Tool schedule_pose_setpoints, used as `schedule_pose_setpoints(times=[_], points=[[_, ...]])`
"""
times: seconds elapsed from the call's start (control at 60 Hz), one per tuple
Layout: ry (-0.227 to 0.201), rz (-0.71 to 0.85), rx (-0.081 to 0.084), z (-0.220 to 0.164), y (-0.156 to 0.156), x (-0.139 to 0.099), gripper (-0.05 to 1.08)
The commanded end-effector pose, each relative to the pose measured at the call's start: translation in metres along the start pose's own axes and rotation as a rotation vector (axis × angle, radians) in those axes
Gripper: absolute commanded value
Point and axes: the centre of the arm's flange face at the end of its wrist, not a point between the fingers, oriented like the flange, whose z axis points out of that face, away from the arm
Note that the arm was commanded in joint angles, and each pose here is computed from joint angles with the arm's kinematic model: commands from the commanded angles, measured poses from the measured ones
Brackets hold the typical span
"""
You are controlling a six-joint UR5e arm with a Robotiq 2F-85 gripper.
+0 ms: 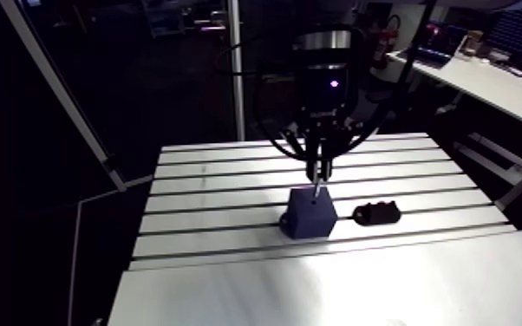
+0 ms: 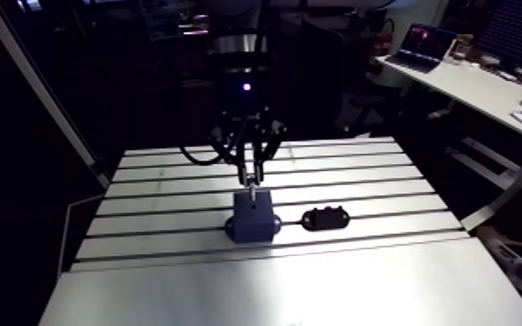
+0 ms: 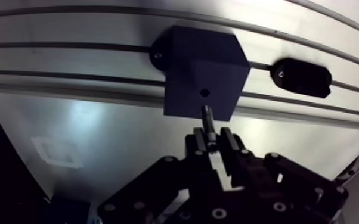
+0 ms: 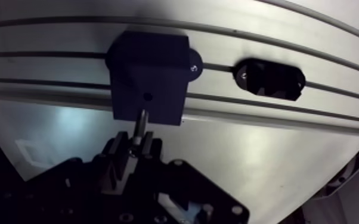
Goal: Pick up the M10 bolt and insert it into the hole until fully seated.
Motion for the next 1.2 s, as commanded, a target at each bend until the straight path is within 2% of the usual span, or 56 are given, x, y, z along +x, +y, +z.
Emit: schedule_pose_setpoints(times=[0.017,0.417,0.583,1.2], points=[[0.015,-0.001,-0.007,0.0035,-0.0001,0.0020,1.08],[0.014,0.000,0.001,0.0056,-0.0006,0.0037,1.08],[0.012,0.000,-0.004,0.0056,0.0000,0.0036,1.08],[0.012,0.001,-0.007,0.0108,0.0007,0.0040,1.08]])
